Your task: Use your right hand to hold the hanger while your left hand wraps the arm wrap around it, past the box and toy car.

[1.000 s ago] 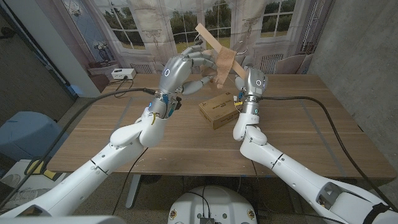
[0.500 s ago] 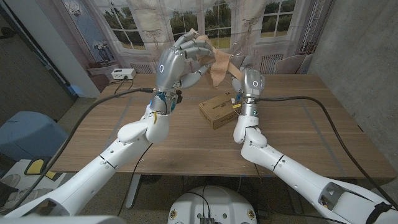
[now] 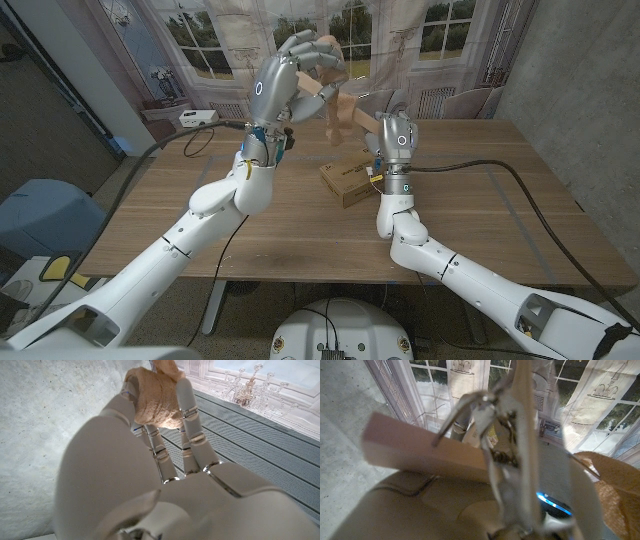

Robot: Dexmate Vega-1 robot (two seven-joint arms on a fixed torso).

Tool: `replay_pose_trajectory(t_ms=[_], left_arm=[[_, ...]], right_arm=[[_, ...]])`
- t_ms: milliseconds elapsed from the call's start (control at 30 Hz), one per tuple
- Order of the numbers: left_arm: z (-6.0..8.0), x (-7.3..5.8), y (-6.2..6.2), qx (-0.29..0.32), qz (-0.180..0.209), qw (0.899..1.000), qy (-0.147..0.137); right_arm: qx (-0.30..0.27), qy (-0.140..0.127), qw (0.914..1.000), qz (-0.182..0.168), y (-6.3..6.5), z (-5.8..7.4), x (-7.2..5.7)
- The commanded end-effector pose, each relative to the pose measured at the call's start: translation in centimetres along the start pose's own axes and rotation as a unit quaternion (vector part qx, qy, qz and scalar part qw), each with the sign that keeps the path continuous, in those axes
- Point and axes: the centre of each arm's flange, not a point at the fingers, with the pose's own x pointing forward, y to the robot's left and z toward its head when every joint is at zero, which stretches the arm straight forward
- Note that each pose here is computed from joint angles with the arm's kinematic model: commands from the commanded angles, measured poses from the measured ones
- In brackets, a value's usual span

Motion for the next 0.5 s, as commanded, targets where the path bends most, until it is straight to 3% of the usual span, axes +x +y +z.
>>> replay_pose_trajectory(t_ms=[33, 500], left_arm=[[-1.6, 2.5, 1.0, -0.004, -0.026, 0.999, 0.032], [-3.7, 5.4, 2.4, 0.012, -0.036, 0.997, 0.062]], right_arm=[[-0.007, -0.045, 0.9988, -0.019, 0.3, -0.1, -1.6], [-0.018, -0.078, 0.9967, -0.015, 0.8, -0.2, -2.4]])
